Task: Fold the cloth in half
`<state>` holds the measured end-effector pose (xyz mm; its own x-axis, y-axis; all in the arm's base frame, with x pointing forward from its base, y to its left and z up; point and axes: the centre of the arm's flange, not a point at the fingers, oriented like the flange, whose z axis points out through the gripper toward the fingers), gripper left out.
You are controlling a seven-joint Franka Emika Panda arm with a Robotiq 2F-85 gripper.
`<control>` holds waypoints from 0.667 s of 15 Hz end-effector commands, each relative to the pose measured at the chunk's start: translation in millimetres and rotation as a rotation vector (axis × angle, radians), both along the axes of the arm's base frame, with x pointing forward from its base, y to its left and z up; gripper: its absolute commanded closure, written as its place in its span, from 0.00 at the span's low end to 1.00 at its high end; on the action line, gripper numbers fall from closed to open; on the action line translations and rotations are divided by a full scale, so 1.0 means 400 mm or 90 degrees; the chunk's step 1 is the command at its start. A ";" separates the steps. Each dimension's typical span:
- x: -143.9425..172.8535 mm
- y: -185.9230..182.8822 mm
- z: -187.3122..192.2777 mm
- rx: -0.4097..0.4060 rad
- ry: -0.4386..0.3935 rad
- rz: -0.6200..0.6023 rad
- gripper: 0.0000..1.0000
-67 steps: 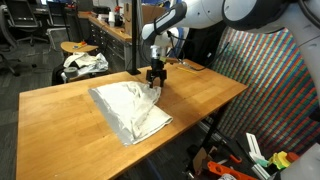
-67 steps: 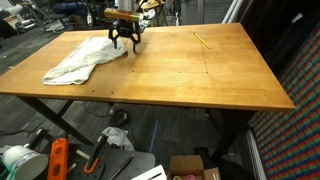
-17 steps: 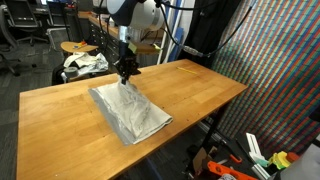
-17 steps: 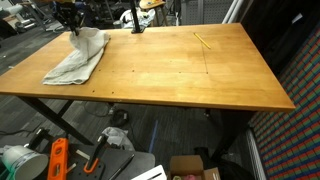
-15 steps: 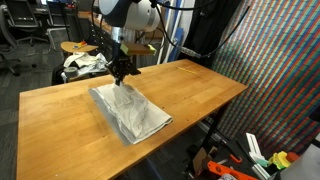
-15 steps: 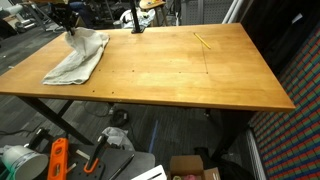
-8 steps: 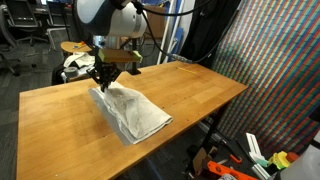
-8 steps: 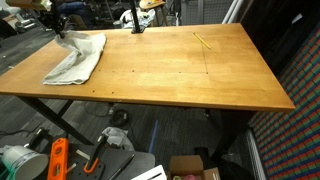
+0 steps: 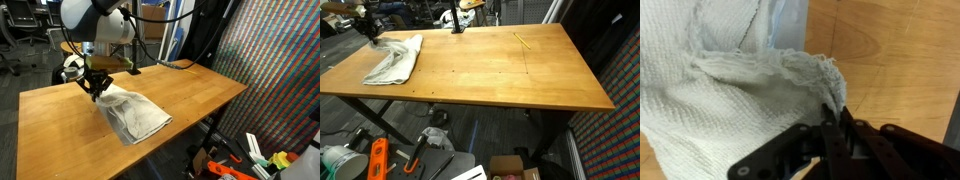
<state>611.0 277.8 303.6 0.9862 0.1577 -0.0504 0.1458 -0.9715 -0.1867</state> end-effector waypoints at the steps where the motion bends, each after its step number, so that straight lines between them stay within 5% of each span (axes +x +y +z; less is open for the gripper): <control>1: 0.027 0.050 0.026 0.027 0.041 -0.022 0.90; 3: 0.031 0.062 0.027 0.034 0.064 -0.025 0.84; 4: 0.033 0.063 0.025 0.035 0.067 -0.026 0.65; 10: 0.012 -0.029 0.013 0.006 0.127 0.016 0.26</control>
